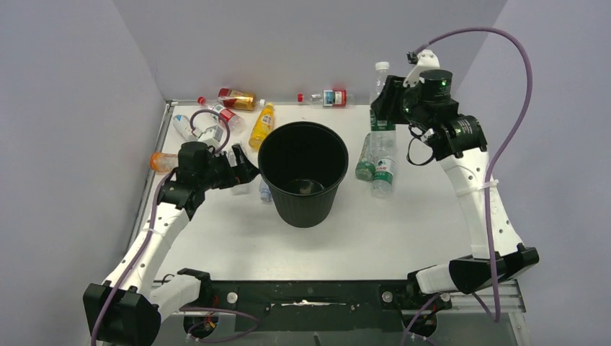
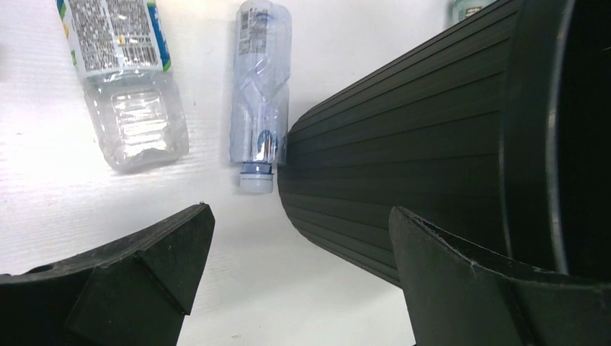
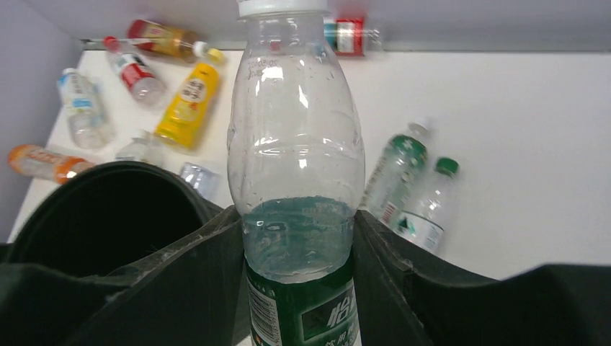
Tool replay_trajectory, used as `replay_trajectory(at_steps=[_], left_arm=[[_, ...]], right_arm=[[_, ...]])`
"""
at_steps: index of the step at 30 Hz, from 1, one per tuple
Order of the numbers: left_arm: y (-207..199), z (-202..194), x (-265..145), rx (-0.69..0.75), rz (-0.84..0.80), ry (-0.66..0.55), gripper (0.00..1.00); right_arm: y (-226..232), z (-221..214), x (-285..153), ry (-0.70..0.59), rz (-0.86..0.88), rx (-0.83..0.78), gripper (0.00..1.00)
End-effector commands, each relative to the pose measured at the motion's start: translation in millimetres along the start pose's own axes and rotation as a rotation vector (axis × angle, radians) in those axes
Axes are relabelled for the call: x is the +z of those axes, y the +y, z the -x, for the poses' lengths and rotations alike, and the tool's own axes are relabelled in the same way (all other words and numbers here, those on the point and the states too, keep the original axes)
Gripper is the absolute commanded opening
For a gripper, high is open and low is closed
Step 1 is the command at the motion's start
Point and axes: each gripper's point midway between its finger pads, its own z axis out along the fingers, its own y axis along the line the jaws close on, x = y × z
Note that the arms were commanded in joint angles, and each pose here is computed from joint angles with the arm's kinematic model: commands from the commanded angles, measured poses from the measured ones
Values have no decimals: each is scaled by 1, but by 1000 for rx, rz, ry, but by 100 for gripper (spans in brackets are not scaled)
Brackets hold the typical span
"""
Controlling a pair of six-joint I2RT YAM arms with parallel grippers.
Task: Put the plastic bottles in the bin
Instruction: Pick up the plastic bottle at the center of the board, then place the plastic bottle in the trash bin.
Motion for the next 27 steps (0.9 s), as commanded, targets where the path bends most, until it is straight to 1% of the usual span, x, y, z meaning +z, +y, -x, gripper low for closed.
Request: replay_trajectory(at_steps=[1, 4, 8, 13, 17, 19, 20, 22, 24, 25, 27], left_arm=[[-4, 7, -4, 4, -12, -47, 95], [-4, 7, -5, 4, -13, -54, 95], [-5, 9, -9, 13, -16, -72, 95], [-2, 8, -11, 10, 6, -71, 95], [-4, 10, -14, 5, 6, -63, 95], [-6, 11, -17, 4, 6, -60, 95], [-7, 12, -19, 4, 6, -57, 95], [-10, 13, -23, 5, 5, -54, 95], [-12, 13, -25, 4, 2, -44, 95], [-12, 14, -27, 7, 2, -41, 95], [-14, 14, -30, 11, 5, -28, 95]], right_arm=[[61, 31, 4, -62, 151, -30, 47], [104, 45, 2, -110, 249, -64, 47], [147, 46, 8, -139, 344, -102, 47], [191, 29, 16, -125, 433, -149, 47], [213, 8, 22, -85, 465, -184, 49], [220, -4, 23, -59, 469, -204, 57], [223, -12, 23, -43, 471, -214, 62], [225, -22, 19, -26, 466, -226, 82], [224, -30, 14, -12, 459, -232, 91], [223, -31, 10, -12, 456, -228, 99], [221, -28, 1, -16, 459, -220, 98]])
